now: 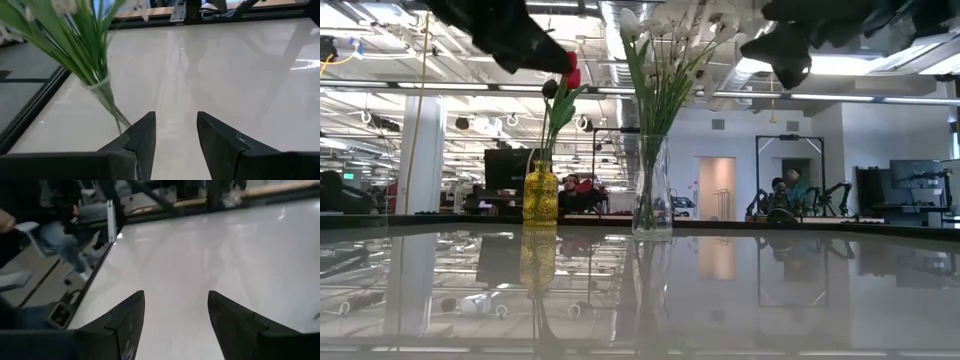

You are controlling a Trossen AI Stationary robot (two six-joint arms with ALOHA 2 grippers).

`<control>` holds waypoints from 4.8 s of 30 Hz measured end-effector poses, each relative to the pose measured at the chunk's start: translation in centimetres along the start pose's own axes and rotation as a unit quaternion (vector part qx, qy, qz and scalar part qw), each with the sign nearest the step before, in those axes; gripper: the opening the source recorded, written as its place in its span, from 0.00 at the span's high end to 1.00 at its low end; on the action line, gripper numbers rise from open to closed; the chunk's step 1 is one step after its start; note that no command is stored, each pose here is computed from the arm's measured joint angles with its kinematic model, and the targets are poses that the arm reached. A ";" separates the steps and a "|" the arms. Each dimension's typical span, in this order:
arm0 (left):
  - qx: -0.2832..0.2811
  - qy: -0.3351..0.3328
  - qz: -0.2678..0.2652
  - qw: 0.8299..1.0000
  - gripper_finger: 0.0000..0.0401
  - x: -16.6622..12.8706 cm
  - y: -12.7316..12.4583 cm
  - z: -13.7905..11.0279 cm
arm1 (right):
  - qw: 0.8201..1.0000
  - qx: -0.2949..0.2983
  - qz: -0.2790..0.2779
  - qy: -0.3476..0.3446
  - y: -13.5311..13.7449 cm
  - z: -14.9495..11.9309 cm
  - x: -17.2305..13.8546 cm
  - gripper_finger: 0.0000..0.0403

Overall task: Sort flowers into vase by color
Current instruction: Return to Home Position

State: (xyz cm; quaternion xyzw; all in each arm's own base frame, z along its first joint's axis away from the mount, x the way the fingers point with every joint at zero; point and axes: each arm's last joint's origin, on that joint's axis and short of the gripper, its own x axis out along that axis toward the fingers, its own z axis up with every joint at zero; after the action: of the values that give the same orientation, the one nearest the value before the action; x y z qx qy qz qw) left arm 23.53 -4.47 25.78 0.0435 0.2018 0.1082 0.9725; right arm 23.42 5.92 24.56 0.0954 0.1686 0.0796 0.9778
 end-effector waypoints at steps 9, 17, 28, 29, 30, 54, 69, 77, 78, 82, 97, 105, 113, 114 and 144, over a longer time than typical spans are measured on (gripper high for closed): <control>0.001 -0.013 -0.049 0.999 0.67 -0.2 -2.1 -5.2 | 0.999 -0.006 0.002 0.045 2.6 -2.2 0.9 0.39; 0.014 -0.015 -0.070 0.997 0.67 -1.2 -1.2 -8.5 | 0.998 -0.021 -0.042 0.053 3.1 -3.9 2.6 0.39; -0.035 -0.089 -0.056 0.994 0.67 -3.4 1.3 -12.1 | 0.996 0.009 -0.059 0.061 -2.0 -3.1 3.8 0.46; -0.041 -0.098 -0.058 0.993 0.67 -3.7 1.5 -12.0 | 0.997 0.005 -0.060 0.054 -2.3 -2.7 3.4 0.47; -0.046 -0.106 -0.059 0.992 0.67 -4.1 1.6 -11.9 | 0.997 0.000 -0.063 0.048 -2.6 -2.3 3.1 0.48; -0.152 -0.223 -0.068 0.960 0.67 -8.8 4.3 -12.0 | 0.995 -0.005 -0.095 -0.017 -5.2 -5.4 -1.9 0.67; -0.140 -0.253 -0.062 0.955 0.67 -9.3 4.6 -12.2 | 0.984 -0.012 -0.081 -0.157 -5.9 -7.3 -5.2 0.75; -0.144 -0.262 -0.073 0.952 0.67 -8.9 4.4 -12.7 | 0.985 -0.016 -0.053 -0.166 -6.0 -9.3 -5.9 0.83; -0.145 -0.262 -0.074 0.951 0.67 -8.9 4.4 -12.7 | 0.985 -0.013 -0.053 -0.164 -6.1 -9.6 -6.0 0.85; -0.153 -0.255 -0.079 0.952 0.67 -8.9 4.3 -12.8 | 0.989 0.012 -0.065 -0.131 -6.8 -10.7 -6.5 0.93; -0.162 -0.246 -0.081 0.952 0.67 -8.8 4.3 -12.9 | 0.985 0.058 -0.156 -0.054 -8.3 -12.6 -9.6 0.95; -0.185 -0.202 -0.085 0.958 0.67 -8.4 4.2 -13.7 | 0.979 -0.018 -0.193 -0.066 -8.3 -12.3 -9.9 0.92; -0.189 -0.203 -0.086 0.957 0.67 -8.4 4.1 -13.7 | 0.979 -0.030 -0.195 -0.055 -8.4 -12.4 -9.9 0.89; -0.189 -0.203 -0.086 0.957 0.67 -8.4 4.1 -13.7 | 0.979 -0.030 -0.195 -0.055 -8.4 -12.4 -9.9 0.89; -0.189 -0.203 -0.086 0.957 0.67 -8.4 4.1 -13.7 | 0.979 -0.031 -0.196 -0.054 -8.4 -12.4 -9.9 0.88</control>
State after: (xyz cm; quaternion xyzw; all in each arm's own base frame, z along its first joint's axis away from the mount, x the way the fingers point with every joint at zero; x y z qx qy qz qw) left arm 9.72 -1.79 16.99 -0.1376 -0.0206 0.0492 0.9890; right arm 10.99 -2.07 14.38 0.0339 0.1282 -0.1132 0.9847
